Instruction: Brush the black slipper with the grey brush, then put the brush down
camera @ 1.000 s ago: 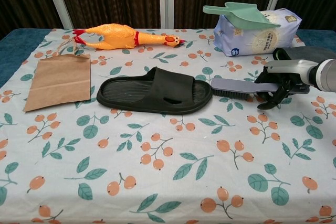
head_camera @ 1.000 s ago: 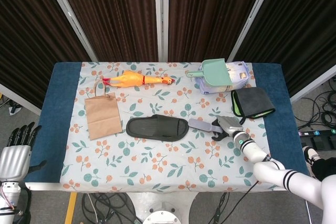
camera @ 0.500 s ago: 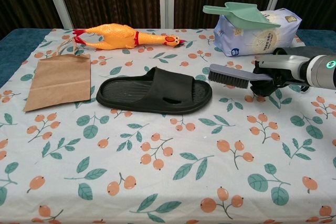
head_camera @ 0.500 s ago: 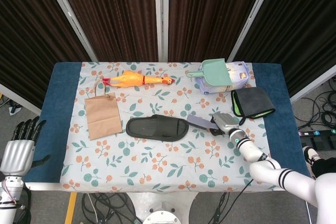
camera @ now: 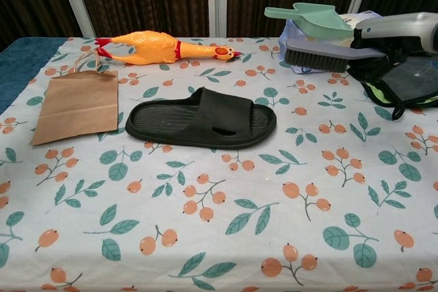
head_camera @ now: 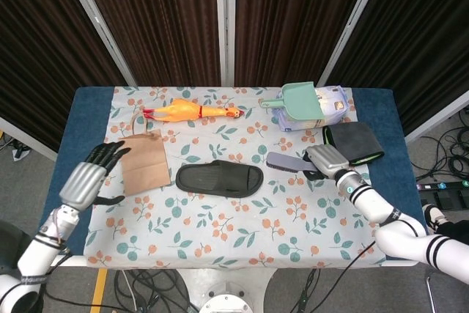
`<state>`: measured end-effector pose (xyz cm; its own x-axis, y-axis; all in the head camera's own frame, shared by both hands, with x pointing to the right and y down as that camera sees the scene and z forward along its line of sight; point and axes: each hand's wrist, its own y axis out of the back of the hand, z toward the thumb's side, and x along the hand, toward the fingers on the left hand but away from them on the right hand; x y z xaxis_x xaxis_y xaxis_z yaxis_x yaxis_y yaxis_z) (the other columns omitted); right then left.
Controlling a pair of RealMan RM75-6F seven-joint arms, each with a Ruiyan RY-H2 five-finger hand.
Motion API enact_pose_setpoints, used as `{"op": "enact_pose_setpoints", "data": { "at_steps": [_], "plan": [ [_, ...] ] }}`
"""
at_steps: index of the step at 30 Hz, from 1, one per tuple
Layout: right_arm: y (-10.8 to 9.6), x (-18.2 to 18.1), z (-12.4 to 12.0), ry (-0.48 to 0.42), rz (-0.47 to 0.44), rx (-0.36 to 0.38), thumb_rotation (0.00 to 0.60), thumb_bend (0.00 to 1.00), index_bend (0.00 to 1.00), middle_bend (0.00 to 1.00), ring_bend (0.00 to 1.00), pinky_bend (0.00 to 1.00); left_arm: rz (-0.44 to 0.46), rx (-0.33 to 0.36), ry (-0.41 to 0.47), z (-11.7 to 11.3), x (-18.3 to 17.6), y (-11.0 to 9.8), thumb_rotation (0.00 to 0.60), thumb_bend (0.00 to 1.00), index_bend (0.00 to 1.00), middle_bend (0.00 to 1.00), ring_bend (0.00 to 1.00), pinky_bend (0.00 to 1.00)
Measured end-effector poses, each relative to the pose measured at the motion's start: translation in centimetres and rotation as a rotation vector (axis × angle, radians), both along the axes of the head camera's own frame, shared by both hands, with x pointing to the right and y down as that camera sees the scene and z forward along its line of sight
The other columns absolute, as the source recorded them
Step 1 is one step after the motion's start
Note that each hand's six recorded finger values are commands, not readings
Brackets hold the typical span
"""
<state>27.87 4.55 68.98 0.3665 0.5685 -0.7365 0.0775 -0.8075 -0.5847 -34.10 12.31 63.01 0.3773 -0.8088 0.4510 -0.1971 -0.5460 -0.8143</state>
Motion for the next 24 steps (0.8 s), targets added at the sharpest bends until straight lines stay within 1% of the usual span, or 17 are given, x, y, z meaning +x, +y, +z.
{"op": "enact_pose_setpoints", "data": {
  "at_steps": [3,5,7,10,13,17,21,24],
  "plan": [
    [-0.5,-1.0,-0.7,-0.003,-0.034,0.007,0.600,0.59,1.00,1.00,1.00,1.00,0.066,-0.069,0.023,2.0,2.8,-1.3,0.600,0.03,0.14,0.13,0.04,0.10],
    [-0.6,-1.6,-0.9,-0.003,-0.054,0.009,0.600,0.59,1.00,1.00,1.00,1.00,0.111,-0.115,0.024,3.7,4.9,-2.2,0.600,0.03,0.14,0.13,0.04,0.09],
    [-0.7,-2.2,-0.9,-0.001,-0.071,0.008,0.600,0.59,1.00,1.00,1.00,1.00,0.137,-0.152,0.017,5.5,6.5,-2.9,0.600,0.03,0.13,0.13,0.04,0.09],
    [-0.9,-3.0,-0.8,0.006,-0.094,0.015,0.600,0.59,1.00,1.00,1.00,1.00,0.145,-0.192,0.011,8.0,8.4,-3.9,0.600,0.03,0.13,0.13,0.04,0.10],
    [-1.4,-3.2,-0.7,0.028,-0.116,0.045,0.600,0.59,1.00,1.00,1.00,1.00,0.149,-0.228,0.000,10.0,10.0,-4.5,0.600,0.03,0.13,0.13,0.04,0.10],
    [-1.8,-3.4,-0.5,0.053,-0.117,0.074,0.600,0.59,1.00,1.00,1.00,1.00,0.153,-0.276,-0.009,12.0,11.6,-4.9,0.600,0.03,0.13,0.13,0.04,0.10],
    [-1.9,-4.0,0.1,0.067,-0.116,0.083,0.600,0.59,1.00,1.00,1.00,1.00,0.178,-0.317,0.001,13.0,13.8,-4.7,0.600,0.03,0.13,0.13,0.04,0.10],
    [-1.5,-5.0,0.7,0.061,-0.123,0.075,0.600,0.59,1.00,1.00,1.00,1.00,0.192,-0.345,0.007,13.6,15.0,-4.4,0.600,0.03,0.13,0.13,0.04,0.10]
  ]
}}
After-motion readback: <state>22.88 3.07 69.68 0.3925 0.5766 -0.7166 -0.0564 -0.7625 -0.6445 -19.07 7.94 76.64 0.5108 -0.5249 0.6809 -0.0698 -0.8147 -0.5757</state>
